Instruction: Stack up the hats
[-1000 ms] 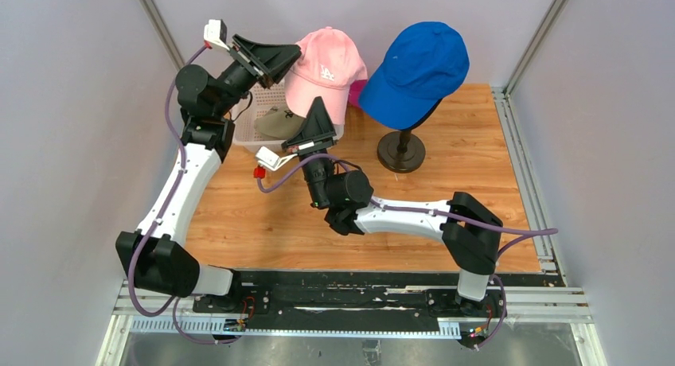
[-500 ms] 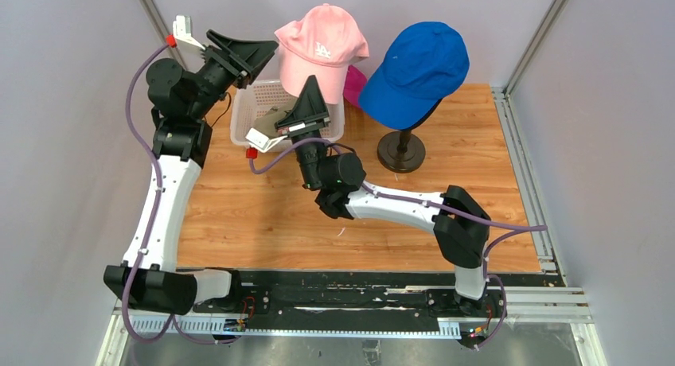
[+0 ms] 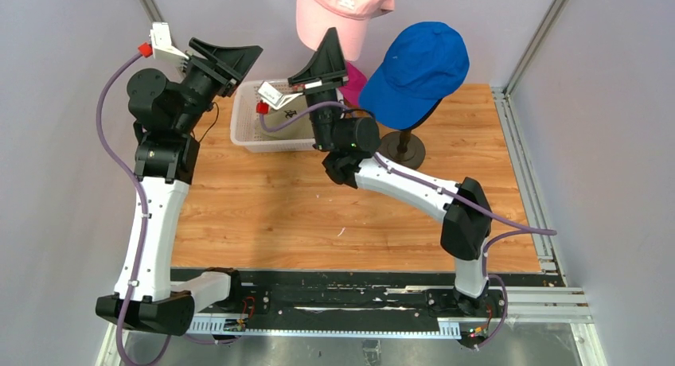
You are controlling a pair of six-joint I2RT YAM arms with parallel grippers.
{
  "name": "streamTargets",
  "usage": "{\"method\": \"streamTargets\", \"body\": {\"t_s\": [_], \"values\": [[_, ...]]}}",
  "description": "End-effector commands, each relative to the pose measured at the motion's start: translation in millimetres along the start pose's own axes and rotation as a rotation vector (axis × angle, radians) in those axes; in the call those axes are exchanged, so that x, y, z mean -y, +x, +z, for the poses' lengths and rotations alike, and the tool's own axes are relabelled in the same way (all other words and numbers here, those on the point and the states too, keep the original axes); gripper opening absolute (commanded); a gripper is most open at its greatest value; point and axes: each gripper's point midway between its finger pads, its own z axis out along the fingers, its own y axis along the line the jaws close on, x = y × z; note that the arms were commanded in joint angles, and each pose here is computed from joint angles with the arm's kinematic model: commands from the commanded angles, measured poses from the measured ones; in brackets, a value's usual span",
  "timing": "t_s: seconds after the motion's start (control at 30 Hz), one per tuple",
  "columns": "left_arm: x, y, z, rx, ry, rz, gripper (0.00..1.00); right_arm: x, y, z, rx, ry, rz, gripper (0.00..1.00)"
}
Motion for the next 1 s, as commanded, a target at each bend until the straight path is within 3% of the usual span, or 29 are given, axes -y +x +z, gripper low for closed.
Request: {"method": "streamTargets", "body": {"t_s": [0.0,0.47,0.97], "values": [[-3.7,-4.9,-0.2,0.019,-0.017,0.016,0.56,21.1,33.1,15.8,-0.049,0.065,-0.184,0.01],[-23.8,5.7,11.3,-0.025,-0.05,0.021,0.56,54.3,145.3,30.6,-0.214,0.11,-0.282,0.01],[-38.4,22.7,11.3,-0.071,-0.054,-0.009,0.56,46.1,210.6,11.1,-0.341,-0.025,-0.364,0.01]]}}
